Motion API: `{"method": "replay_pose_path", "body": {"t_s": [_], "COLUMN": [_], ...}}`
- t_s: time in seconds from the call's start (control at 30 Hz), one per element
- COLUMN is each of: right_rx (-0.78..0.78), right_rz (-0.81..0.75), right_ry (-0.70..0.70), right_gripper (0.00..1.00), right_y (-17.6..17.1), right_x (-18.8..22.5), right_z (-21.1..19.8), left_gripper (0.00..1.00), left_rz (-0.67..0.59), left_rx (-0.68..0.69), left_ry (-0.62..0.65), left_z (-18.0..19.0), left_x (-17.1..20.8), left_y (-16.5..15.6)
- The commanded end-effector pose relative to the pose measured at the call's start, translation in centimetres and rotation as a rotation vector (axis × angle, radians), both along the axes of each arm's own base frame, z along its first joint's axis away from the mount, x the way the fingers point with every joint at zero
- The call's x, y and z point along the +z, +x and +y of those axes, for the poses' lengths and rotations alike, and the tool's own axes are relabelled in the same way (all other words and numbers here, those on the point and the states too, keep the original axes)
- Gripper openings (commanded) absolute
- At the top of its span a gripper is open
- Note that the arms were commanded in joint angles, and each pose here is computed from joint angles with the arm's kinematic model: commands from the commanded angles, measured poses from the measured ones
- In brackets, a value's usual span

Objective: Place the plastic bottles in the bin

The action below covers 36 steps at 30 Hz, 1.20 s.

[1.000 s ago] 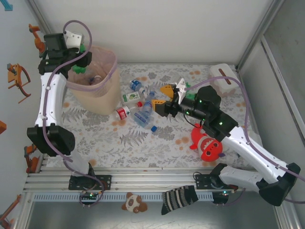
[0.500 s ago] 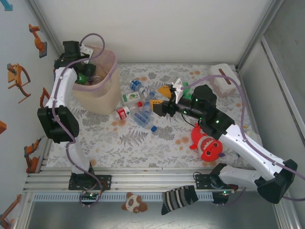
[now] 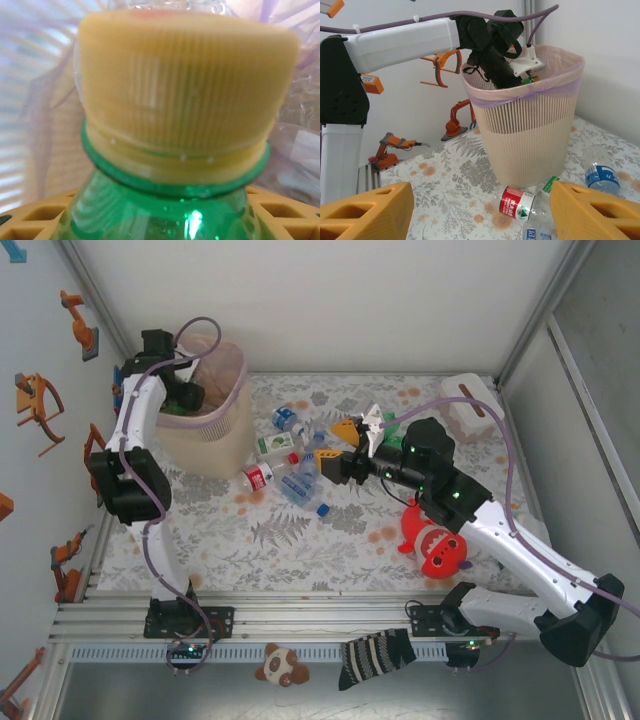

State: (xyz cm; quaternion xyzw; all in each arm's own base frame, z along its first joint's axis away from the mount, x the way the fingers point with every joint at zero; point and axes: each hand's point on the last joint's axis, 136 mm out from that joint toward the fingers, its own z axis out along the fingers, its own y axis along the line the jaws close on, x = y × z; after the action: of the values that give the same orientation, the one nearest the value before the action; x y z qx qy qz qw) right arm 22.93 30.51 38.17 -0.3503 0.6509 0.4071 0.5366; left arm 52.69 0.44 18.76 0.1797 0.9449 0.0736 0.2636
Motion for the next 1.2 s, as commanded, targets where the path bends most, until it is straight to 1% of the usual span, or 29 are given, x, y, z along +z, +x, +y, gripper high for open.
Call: {"method": "replay_pose_path", "body": {"t_s": [0.0, 0.13, 0.23, 0.47, 0.63, 0.77, 0.97, 1.17], "right_rx": [0.024, 0.022, 0.022, 0.013, 0.011, 0.005, -0.028, -0.111], "right_rz": [-0.05, -0.056, -0.056, -0.064, -0.071, -0.067, -0.047, 0.014], "right_ry": [0.033, 0.039, 0.041, 0.052, 0.059, 0.059, 0.041, -0.008], "right_gripper": [0.71, 0.71, 0.71, 0.71, 0.71, 0.71, 0.71, 0.69], "right_y": [-0.6, -0.7, -0.7, -0.9, -1.0, -1.0, -0.5, 1.2], "right_x": [1.7, 2.0, 2.1, 2.5, 2.9, 2.9, 2.5, 1.5], "right_z": [0.1, 0.1, 0.0, -0.4, -0.5, -0.7, -0.9, -1.1], "left_gripper": [0.59, 0.65, 0.71, 0.81, 0.85, 0.85, 0.85, 0.81], "left_rz": [0.234, 0.218, 0.172, 0.034, -0.05, -0.111, -0.175, -0.228], "left_rx": [0.005, 0.007, 0.005, -0.001, -0.001, -0.016, -0.035, -0.061], "left_ry": [-0.084, -0.098, -0.109, -0.122, -0.144, -0.187, -0.259, -0.34], "left_z": [-1.5, -1.7, -1.8, -1.9, -2.2, -2.8, -3.7, -4.8], "left_x": [-5.0, -4.1, -2.2, 3.8, 7.5, 10.3, 13.5, 15.8], "left_y": [-3.2, -3.2, -2.9, -2.8, -3.2, -3.7, -4.9, -6.5]}}
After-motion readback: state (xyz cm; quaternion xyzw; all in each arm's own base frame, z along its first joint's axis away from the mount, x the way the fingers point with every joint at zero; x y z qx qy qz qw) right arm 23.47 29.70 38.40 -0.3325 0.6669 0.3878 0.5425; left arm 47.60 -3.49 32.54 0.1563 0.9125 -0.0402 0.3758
